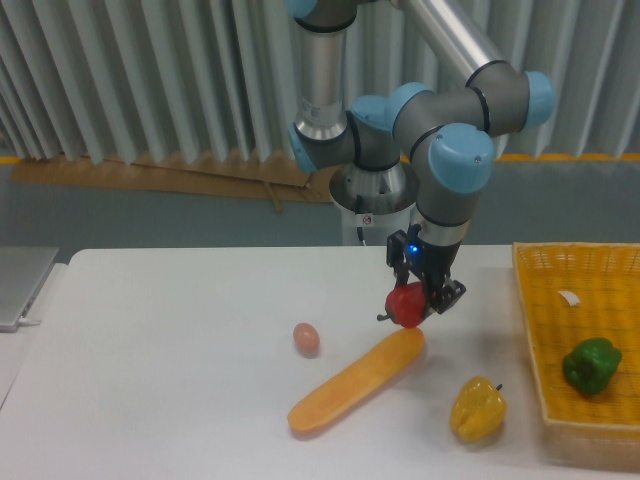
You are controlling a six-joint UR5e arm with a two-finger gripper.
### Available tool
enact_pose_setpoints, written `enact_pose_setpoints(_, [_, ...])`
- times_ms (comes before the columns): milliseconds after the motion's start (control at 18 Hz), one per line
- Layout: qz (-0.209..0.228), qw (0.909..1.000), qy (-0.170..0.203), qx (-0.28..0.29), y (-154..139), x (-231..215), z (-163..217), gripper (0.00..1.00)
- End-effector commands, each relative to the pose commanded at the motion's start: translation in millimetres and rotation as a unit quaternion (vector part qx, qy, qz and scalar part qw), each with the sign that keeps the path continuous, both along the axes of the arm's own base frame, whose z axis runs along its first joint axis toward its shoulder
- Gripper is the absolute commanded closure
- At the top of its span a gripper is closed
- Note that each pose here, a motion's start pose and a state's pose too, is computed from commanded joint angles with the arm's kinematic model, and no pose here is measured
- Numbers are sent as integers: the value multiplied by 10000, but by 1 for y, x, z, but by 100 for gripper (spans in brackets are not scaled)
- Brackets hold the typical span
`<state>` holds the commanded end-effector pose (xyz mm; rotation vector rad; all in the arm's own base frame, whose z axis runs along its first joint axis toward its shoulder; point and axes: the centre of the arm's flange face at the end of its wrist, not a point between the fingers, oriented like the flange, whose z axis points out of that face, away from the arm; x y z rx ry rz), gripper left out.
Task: Place the red pepper on the table
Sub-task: 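Lift the red pepper out of the basket and carry it over the table, then lower the red pepper onto the table beside the bread and release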
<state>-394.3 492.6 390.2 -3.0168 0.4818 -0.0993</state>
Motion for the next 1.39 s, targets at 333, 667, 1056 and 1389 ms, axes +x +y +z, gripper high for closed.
enact_pose_setpoints(333, [-91, 9985, 436, 329, 13, -17, -5, 52])
enact_pose_setpoints(667, [-90, 9966, 664, 485, 19, -25, -7, 52])
enact_pose_setpoints(1056, [-249, 9958, 861, 166, 28, -8, -29, 51])
enact_pose_setpoints(1389, [-379, 9958, 833, 16, 33, 10, -40, 51])
